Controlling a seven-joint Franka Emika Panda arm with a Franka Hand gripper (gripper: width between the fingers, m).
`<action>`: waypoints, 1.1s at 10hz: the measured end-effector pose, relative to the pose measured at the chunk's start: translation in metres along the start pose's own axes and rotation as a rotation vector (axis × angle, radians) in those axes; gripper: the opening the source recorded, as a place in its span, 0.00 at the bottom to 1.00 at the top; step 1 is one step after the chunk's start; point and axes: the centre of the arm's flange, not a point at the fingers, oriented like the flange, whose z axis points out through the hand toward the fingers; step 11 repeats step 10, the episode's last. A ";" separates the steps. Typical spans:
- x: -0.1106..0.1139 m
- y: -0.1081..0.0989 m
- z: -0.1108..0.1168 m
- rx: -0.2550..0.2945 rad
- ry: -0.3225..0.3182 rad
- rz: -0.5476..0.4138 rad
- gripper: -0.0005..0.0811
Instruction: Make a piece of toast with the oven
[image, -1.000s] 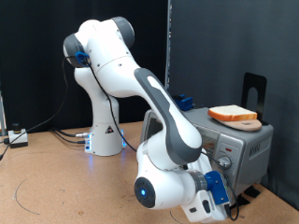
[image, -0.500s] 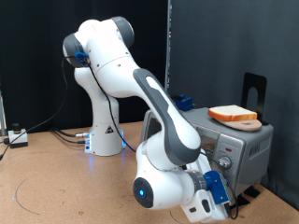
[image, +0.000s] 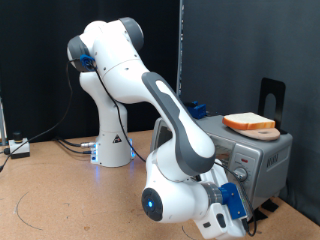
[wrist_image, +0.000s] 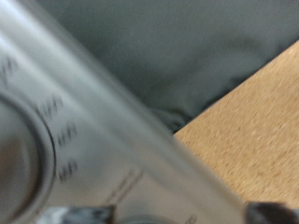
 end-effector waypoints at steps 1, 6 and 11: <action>0.006 -0.007 -0.006 -0.006 0.009 -0.007 0.39; 0.010 -0.027 -0.049 0.028 -0.066 0.109 0.96; -0.005 -0.028 -0.113 0.018 -0.133 0.310 0.99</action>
